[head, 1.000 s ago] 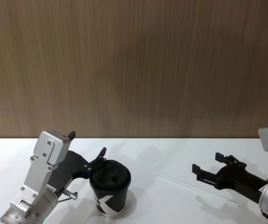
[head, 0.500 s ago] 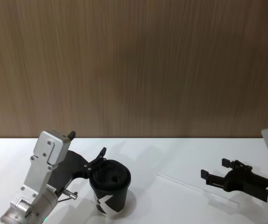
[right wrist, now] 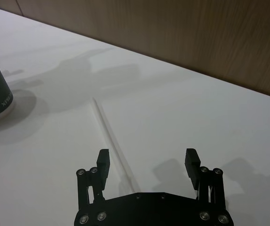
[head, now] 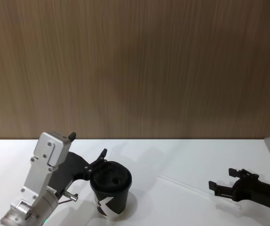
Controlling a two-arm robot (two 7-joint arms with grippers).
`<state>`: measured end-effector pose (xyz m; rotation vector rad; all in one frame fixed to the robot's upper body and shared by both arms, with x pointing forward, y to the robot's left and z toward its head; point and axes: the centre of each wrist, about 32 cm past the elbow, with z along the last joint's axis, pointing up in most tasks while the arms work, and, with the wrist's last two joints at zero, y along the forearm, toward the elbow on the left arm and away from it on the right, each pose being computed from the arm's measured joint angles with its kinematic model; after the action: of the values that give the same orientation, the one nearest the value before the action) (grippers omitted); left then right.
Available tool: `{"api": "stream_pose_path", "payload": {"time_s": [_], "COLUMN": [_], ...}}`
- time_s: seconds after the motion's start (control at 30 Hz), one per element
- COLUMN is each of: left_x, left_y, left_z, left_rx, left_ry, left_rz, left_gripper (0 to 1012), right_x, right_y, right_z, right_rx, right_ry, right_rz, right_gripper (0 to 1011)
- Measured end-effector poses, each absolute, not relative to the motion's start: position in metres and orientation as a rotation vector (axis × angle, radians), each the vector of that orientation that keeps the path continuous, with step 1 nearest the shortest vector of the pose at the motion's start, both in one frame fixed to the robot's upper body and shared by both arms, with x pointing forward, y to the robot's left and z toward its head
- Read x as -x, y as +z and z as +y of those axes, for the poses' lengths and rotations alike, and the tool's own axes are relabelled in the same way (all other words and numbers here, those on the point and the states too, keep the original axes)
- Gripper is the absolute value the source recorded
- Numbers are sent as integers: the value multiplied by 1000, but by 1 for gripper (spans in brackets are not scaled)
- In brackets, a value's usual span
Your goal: Pick up the straw with one hand, pass it to the other hand, and insert it into the cup.
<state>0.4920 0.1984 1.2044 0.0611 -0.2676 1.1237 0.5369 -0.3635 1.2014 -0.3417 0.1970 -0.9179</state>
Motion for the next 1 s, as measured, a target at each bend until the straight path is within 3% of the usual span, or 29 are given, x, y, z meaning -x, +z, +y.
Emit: {"api": "stream_pose_path", "payload": {"time_s": [1.0], "left_x": [-492], "left_y": [1204], "left_z": [198], "left_rx": [-61], "left_ry": [1124], "left_rz": [-268], "left_gripper": [1003], "right_x": [-538], "right_y": [1191], "right_z": [-375], "right_rx": [421], "right_ry": [-848], "right_rz": [202], "right_gripper": [1001]}}
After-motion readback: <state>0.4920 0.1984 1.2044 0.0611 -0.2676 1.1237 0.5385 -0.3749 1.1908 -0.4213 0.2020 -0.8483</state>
